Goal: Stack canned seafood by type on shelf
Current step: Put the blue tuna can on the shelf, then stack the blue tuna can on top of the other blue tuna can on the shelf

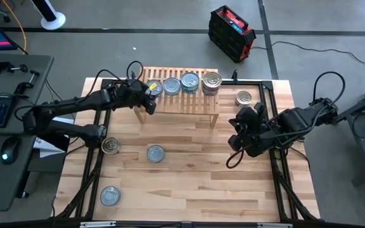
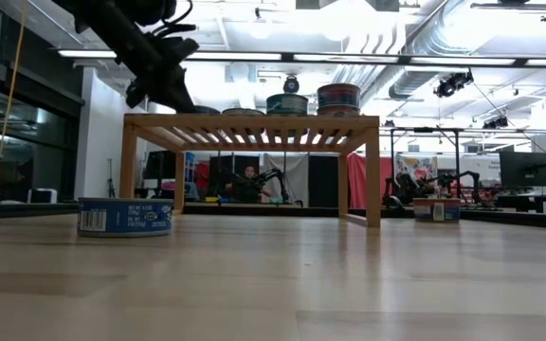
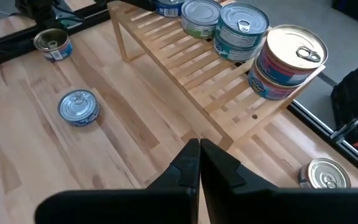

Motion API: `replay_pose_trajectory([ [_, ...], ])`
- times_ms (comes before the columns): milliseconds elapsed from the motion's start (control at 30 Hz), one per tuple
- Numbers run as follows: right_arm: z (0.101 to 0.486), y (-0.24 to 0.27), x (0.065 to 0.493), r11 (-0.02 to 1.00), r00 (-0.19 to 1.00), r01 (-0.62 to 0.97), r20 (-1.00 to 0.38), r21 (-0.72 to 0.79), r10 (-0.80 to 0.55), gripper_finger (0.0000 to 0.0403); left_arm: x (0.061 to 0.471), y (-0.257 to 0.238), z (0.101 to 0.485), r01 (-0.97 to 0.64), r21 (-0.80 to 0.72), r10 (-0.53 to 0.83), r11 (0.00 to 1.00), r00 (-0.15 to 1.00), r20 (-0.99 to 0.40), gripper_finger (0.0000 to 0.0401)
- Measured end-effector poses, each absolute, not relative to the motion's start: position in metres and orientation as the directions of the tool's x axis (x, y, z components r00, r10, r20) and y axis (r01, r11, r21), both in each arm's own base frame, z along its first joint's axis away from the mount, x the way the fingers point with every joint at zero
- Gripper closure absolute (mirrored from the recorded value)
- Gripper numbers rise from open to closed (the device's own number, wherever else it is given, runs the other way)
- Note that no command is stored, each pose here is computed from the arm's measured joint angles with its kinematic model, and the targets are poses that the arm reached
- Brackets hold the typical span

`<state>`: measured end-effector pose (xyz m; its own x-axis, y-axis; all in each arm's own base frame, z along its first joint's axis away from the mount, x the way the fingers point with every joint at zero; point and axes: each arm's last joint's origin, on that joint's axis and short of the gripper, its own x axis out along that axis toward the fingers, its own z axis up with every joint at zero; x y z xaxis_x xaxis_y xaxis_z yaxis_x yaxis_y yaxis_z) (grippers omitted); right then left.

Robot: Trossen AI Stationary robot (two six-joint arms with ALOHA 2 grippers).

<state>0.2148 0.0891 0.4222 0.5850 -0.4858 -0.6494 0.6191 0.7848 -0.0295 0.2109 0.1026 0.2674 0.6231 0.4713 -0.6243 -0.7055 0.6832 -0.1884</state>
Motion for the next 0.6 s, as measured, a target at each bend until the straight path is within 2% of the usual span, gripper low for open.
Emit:
replay_pose_trajectory([
  [200,0.423,0.091,0.218,0.819,0.608,0.573,-0.651,-0.037,-0.455,0.0403,0.209,0.099,0.268,-0.704,-0.225,0.447,0.674,0.631,-0.634,0.0401],
  [433,0.425,0.1,0.24,0.916,0.691,0.4,-0.654,-0.009,-0.308,0.0403,0.187,0.055,0.286,-0.625,-0.319,0.326,0.713,0.698,-0.638,0.0401],
  [533,0.411,0.101,0.261,0.951,0.67,0.308,-0.71,0.001,-0.216,0.0403,0.182,0.021,0.294,-0.525,-0.371,0.229,0.765,0.762,-0.606,0.0401],
  [600,0.386,0.1,0.277,0.973,0.626,0.229,-0.77,0.025,-0.127,0.0403,0.183,-0.003,0.295,-0.468,-0.369,0.181,0.803,0.781,-0.597,0.0401],
])
